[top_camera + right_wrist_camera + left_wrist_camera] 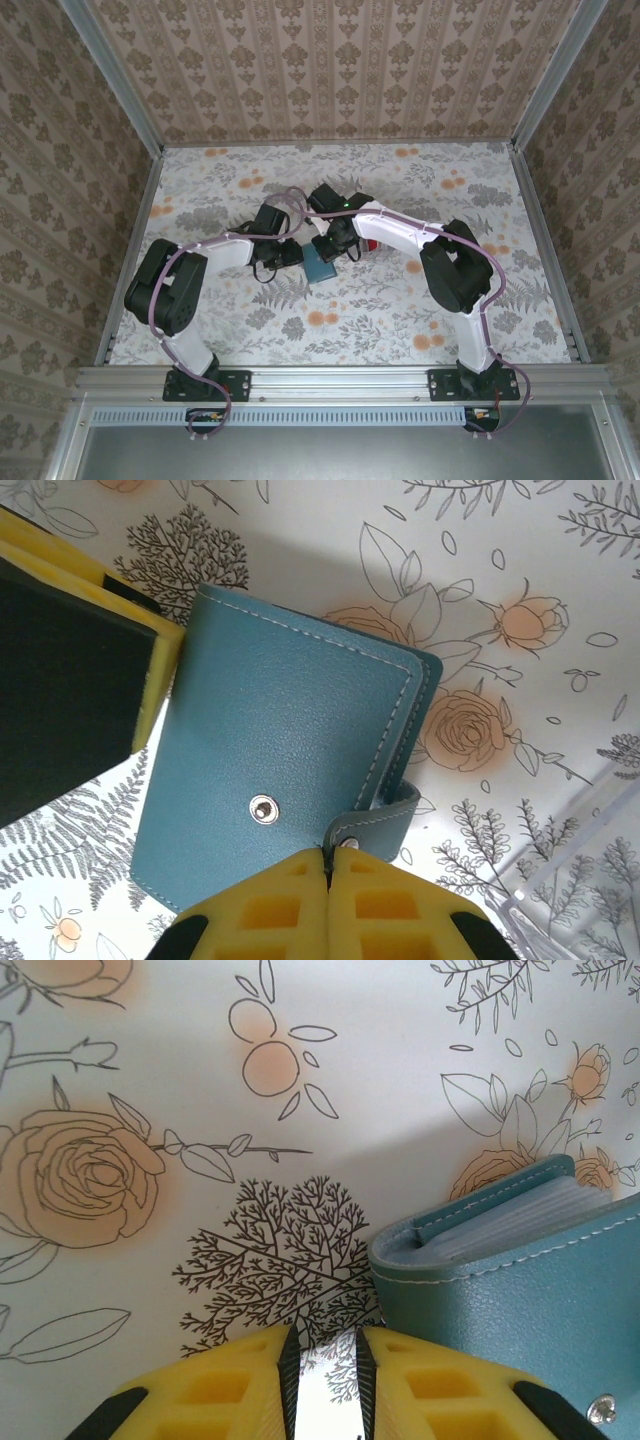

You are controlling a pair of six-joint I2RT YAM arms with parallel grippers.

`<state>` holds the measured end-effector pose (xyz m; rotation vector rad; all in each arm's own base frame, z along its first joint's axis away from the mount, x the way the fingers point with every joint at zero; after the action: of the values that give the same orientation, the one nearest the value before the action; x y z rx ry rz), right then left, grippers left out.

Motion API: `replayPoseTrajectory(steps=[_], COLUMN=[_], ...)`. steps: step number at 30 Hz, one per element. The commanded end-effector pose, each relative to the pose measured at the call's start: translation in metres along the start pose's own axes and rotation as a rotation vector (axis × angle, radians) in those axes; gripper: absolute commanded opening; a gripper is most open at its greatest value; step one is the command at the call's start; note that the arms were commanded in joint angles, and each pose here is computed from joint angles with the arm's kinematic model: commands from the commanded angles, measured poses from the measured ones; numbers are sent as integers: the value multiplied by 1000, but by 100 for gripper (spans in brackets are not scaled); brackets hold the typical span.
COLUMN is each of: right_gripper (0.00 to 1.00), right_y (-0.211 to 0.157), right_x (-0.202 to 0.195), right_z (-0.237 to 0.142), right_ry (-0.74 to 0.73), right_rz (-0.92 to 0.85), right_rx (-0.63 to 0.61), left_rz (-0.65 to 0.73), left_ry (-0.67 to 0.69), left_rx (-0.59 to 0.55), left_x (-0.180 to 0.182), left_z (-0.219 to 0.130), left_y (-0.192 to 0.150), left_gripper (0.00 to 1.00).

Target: Put the credit cards into the card holder

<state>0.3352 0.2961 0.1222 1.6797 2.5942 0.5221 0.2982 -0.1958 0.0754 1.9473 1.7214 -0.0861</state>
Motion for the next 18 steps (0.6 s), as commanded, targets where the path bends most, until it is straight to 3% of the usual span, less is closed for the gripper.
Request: replayPoseTrajectory(steps=[1,18], right_gripper=[4,3], right_y=[4,5], right_x=[12,10], right_z=[0,27], right_ry=[88,361], right_rz=[16,153], right_rx=[-22,-6], left_rz=[-24,-30], left_ry=[-1,-3], left_rx=[24,27], left_x=[1,0], left_z=[6,10], left_y=[-5,-5], left_gripper=[26,26])
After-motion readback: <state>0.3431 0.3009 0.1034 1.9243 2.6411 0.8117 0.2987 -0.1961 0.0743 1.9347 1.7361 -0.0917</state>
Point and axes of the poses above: each hand's point on the last joint's axis, 136 mm out from that joint toward the fingers, its own z axis out along the fingers, its own x axis along the line the jaws close on, y = z × x, the point moved 6 cm from there along -z, back along the fingers, and after that the axes turned 9 degrees about z, right-handed, at the moved point
